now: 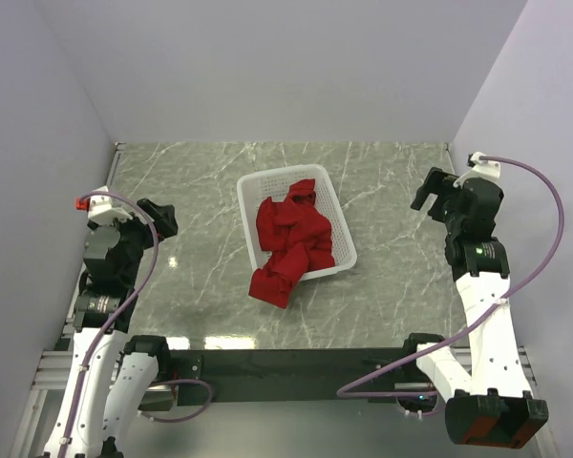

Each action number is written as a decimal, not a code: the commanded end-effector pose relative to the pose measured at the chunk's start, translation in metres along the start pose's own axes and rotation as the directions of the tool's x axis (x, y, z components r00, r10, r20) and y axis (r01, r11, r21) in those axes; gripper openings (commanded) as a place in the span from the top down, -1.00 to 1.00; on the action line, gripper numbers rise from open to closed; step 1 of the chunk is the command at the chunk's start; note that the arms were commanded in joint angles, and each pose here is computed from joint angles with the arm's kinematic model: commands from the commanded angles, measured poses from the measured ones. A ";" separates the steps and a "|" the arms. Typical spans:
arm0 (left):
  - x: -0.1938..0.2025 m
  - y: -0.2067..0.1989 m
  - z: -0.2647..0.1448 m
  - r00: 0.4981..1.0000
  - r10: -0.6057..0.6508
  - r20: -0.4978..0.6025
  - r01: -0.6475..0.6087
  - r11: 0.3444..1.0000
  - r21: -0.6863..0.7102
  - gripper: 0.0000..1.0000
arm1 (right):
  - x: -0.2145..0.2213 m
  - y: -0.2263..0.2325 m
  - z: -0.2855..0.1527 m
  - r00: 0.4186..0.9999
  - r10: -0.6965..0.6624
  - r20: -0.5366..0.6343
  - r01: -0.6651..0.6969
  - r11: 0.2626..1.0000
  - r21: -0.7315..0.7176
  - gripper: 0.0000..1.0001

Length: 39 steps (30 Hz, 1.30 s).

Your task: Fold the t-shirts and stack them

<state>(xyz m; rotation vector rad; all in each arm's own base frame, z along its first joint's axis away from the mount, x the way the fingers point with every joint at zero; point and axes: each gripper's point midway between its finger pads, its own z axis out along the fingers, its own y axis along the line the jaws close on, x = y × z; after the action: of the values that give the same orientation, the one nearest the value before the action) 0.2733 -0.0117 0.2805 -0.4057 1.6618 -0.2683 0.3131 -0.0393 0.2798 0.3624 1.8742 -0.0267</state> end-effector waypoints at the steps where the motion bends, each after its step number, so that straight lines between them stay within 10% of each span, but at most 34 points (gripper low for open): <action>1: -0.011 -0.017 -0.003 1.000 -0.022 0.009 0.021 0.997 0.071 -0.99 | -0.028 0.021 -0.007 0.999 -0.019 0.050 0.024 0.994 -0.109 -1.00; 3: -0.010 -0.021 -0.003 1.000 -0.023 0.003 0.022 0.996 0.092 -0.99 | -0.019 0.042 -0.008 0.986 -0.160 0.043 0.166 0.953 -0.254 -1.00; 7: -0.007 -0.022 -0.001 1.000 -0.025 -0.014 0.027 0.995 0.097 -0.99 | 0.035 0.124 -0.055 0.866 -0.466 0.182 0.415 0.467 -0.781 -1.00; 10: -0.005 -0.025 0.000 0.999 -0.027 -0.027 0.030 0.993 0.115 -0.99 | 0.048 0.147 -0.054 0.834 -0.521 0.183 0.419 0.380 -0.825 -1.00; 31: 0.020 -0.019 0.000 0.990 -0.121 -0.077 0.128 0.987 0.094 -0.99 | 0.149 0.290 0.060 0.671 -0.720 -0.177 0.314 0.492 -0.812 -0.89; 34: 0.022 -0.019 0.004 0.988 -0.126 -0.086 0.134 0.987 0.092 -0.99 | 0.174 0.298 0.069 0.638 -0.740 -0.213 0.308 0.498 -0.811 -0.69; 39: 0.031 -0.023 0.012 0.981 -0.147 -0.125 0.160 0.982 0.102 -0.99 | 0.186 0.309 0.050 0.611 -0.761 -0.217 0.243 0.442 -0.864 0.69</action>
<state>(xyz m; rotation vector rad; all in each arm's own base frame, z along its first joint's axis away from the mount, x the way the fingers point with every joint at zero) 0.2781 -0.0380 0.2525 -0.4466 1.7548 -0.4482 0.3888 0.2771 0.1020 -1.0024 2.3968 0.4662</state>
